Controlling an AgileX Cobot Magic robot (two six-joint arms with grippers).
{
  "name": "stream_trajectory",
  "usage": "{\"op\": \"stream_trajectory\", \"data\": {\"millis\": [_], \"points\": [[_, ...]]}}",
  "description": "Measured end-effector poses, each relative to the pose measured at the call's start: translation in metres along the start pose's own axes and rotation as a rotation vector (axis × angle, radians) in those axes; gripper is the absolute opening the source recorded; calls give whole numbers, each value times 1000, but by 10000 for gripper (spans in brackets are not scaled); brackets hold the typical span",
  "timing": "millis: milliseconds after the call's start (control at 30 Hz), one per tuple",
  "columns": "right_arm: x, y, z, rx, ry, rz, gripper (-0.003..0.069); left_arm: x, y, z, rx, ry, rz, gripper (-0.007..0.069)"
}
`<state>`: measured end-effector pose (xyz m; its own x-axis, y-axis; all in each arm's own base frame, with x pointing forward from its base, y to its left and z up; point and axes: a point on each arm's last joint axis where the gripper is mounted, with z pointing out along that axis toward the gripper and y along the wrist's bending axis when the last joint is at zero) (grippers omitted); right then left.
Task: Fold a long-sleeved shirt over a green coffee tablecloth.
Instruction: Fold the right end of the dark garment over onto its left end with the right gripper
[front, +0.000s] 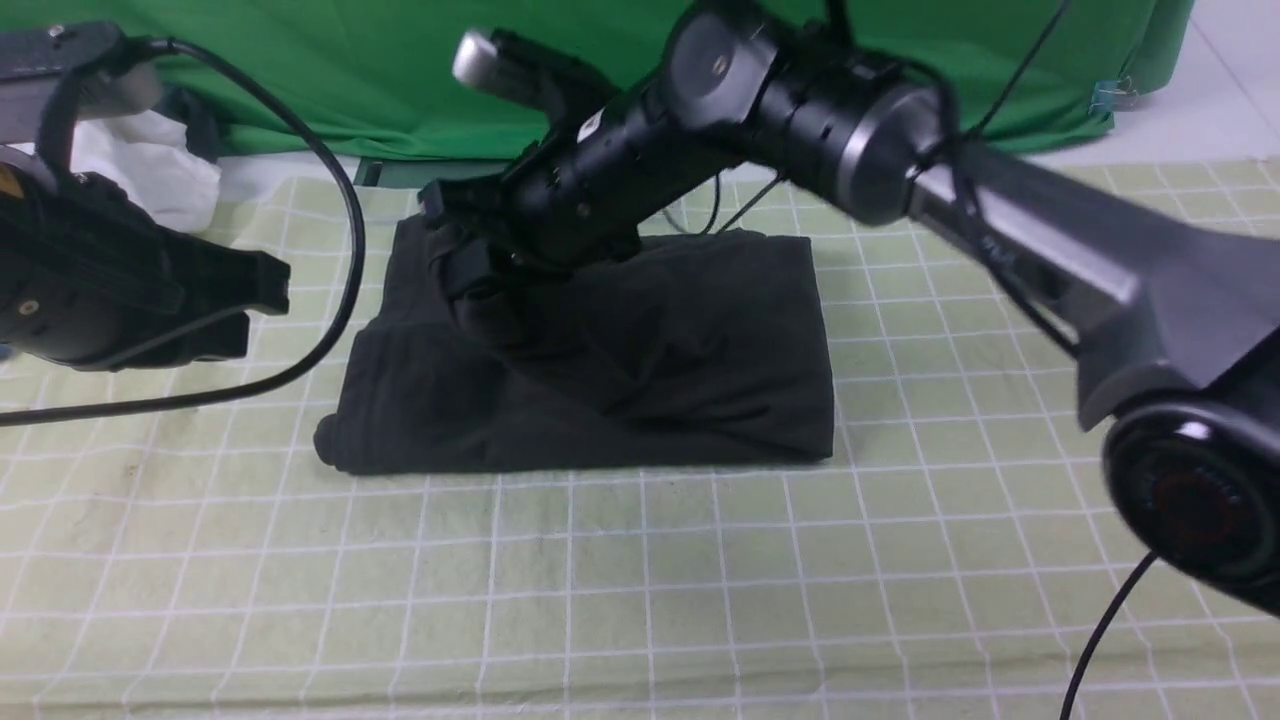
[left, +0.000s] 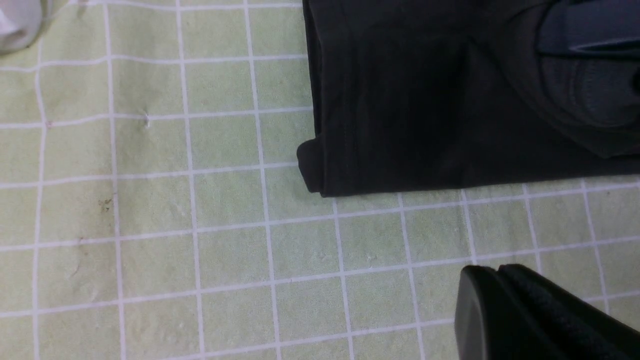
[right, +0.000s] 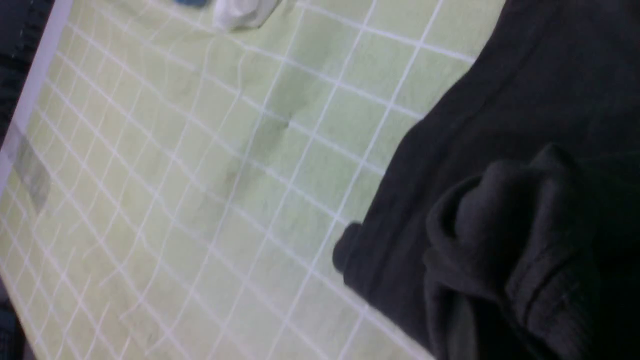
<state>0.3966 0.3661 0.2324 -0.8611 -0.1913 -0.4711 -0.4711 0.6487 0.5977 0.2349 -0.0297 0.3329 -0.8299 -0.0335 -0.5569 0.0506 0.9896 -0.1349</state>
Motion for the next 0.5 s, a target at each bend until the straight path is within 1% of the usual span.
{"op": "stream_trajectory", "data": {"millis": [33, 67, 100, 133, 167, 200, 267, 300, 333, 367, 433, 500], "points": [[2, -2, 10, 0, -22, 16, 125, 0, 0, 0, 0, 0, 0, 11], [2, -1, 10, -2, -24, 20, 141, 0, 0, 0, 0, 0, 0, 11], [4, -1, 17, -8, -31, 29, 218, 0, 0, 0, 0, 0, 0, 11], [5, 0, 20, -12, -33, 32, 277, 0, 0, 0, 0, 0, 0, 11], [5, 0, 20, -11, -32, 31, 289, 0, 0, 0, 0, 0, 0, 11], [7, 1, 21, -15, -26, 27, 349, 0, 0, 0, 0, 0, 0, 11], [8, 4, 20, -23, -5, -17, 468, 0, 0, 0, 0, 0, -1, 11], [7, 6, 17, -29, 14, -61, 509, 0, 0, 0, 0, 0, -2, 11], [6, 6, 12, -30, 30, -96, 524, 0, 0, 0, 0, 0, -2, 11], [6, 7, 11, -32, 34, -97, 526, 0, 0, 0, 0, 0, -3, 11], [0, 5, -3, -14, 63, -167, 523, 0, 0, 0, 0, 0, -10, 11], [-13, -5, -33, 67, 89, -239, 440, 0, 0, 1, 0, 3, -36, 11]]}}
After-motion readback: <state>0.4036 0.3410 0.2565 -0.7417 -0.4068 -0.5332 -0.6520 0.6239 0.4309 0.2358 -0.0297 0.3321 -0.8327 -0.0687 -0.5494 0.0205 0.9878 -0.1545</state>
